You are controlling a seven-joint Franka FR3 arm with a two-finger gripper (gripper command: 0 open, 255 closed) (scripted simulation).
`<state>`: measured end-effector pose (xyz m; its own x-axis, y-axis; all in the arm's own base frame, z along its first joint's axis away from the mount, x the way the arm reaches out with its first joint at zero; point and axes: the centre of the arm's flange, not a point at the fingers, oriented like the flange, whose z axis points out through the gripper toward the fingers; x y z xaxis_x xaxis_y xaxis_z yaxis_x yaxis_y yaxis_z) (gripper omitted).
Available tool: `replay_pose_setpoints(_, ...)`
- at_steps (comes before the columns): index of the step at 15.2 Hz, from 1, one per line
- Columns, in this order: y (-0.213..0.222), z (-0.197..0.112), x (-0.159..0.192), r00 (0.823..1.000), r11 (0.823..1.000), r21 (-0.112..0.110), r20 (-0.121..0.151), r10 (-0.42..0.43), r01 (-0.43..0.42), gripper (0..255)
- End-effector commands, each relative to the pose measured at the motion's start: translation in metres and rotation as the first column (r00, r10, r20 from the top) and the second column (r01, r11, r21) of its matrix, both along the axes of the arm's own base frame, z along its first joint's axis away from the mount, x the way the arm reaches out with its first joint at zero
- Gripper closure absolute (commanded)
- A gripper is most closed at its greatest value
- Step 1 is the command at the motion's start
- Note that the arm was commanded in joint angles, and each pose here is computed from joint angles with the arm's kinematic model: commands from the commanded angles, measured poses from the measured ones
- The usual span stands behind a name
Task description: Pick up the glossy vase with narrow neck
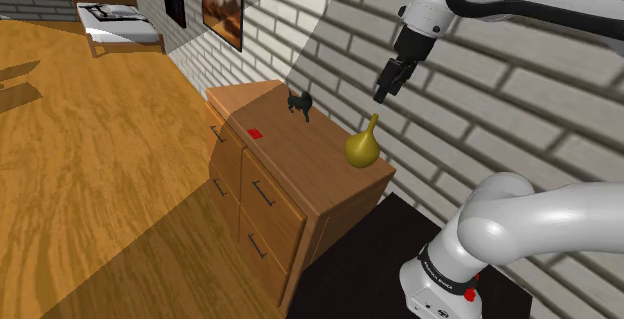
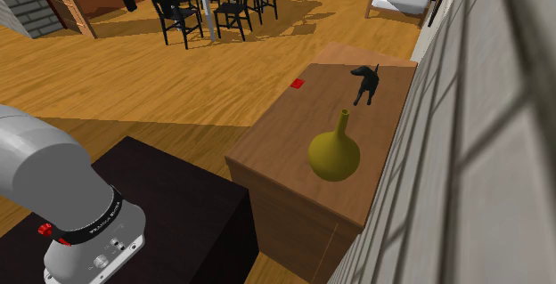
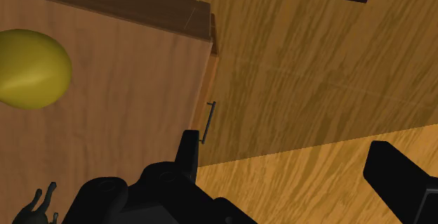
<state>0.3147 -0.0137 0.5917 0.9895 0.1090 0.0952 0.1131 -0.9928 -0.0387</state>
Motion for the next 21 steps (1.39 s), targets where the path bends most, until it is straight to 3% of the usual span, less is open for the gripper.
replay_pose_setpoints(1,0.0,0.0,0.0,1.0,1.0,0.0,0.0,0.0,0.0,0)
replay_pose_setpoints(21,-0.21,-0.128,0.09,0.999,0.999,-0.017,0.015,0.031,-0.03,0)
